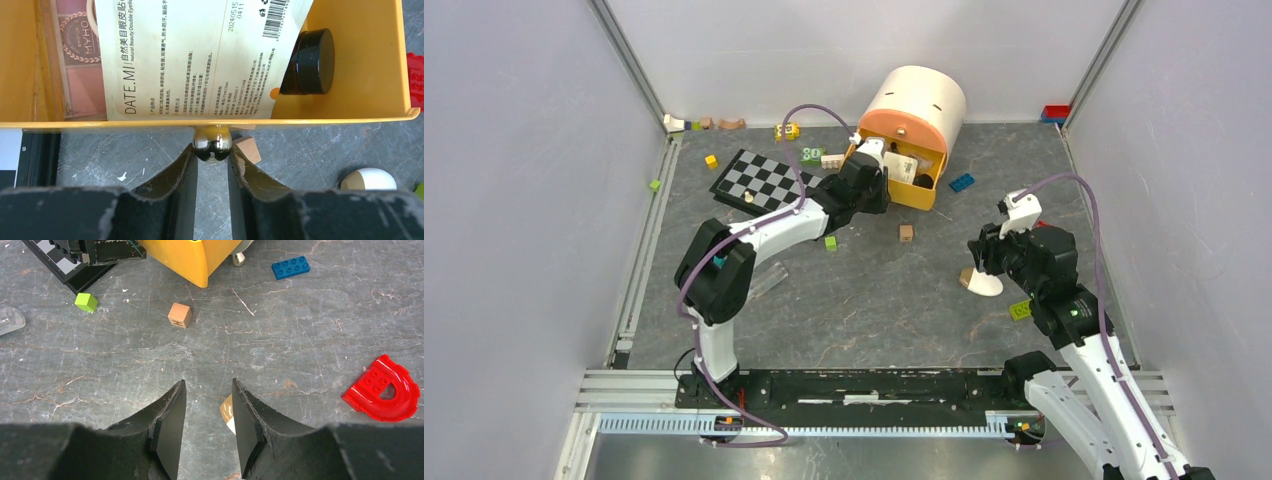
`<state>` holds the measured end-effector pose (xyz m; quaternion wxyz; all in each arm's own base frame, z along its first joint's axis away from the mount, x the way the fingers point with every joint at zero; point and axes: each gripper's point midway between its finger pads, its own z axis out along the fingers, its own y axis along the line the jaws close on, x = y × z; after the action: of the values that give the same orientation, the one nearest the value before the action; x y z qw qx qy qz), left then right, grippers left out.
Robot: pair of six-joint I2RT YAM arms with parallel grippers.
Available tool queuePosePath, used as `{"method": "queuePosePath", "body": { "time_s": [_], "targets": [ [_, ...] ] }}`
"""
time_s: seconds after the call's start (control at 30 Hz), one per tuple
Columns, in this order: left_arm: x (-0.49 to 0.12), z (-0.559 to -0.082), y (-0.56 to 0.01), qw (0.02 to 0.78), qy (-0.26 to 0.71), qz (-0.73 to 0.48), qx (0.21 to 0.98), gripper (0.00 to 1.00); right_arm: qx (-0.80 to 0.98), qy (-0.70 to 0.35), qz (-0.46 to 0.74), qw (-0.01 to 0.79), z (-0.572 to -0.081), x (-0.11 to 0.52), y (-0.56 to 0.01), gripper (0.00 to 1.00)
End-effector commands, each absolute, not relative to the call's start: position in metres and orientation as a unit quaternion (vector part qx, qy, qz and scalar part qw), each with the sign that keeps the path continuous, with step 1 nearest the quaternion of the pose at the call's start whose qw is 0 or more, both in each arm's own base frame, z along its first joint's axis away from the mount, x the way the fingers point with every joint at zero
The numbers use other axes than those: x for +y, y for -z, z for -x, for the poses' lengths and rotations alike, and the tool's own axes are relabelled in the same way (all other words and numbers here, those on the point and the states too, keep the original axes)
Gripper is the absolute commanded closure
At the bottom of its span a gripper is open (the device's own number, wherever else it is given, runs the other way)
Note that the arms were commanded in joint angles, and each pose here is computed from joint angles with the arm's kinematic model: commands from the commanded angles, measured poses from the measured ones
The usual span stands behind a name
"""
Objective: Organize the makeup
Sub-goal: Close the drawer in the storage box.
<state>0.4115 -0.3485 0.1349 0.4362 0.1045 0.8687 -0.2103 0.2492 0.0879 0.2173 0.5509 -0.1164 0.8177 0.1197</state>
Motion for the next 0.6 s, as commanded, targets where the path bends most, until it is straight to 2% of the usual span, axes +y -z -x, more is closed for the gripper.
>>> {"method": "queuePosePath", "body": {
  "time_s": [0.0,0.37,0.57],
  "targets": [
    [-0.364,-0.438,-0.178,0.5,0.234,-0.11,0.826,0.74,0.818,-0.104,0.115,0.554,-0.249,0.082,-0.217,0.55],
    [-0.374,-0.475,-0.198,0.539,0.208,-0.11,0.809,0.8,0.82,-0.101,0.123,0.55,-0.253,0.083,-0.217,0.56],
    [-0.379,-0.503,-0.199,0.553,0.191,-0.092,0.806,0.8,0.822,-0.106,0.141,0.541,-0.254,0.088,-0.218,0.56]
  ]
}}
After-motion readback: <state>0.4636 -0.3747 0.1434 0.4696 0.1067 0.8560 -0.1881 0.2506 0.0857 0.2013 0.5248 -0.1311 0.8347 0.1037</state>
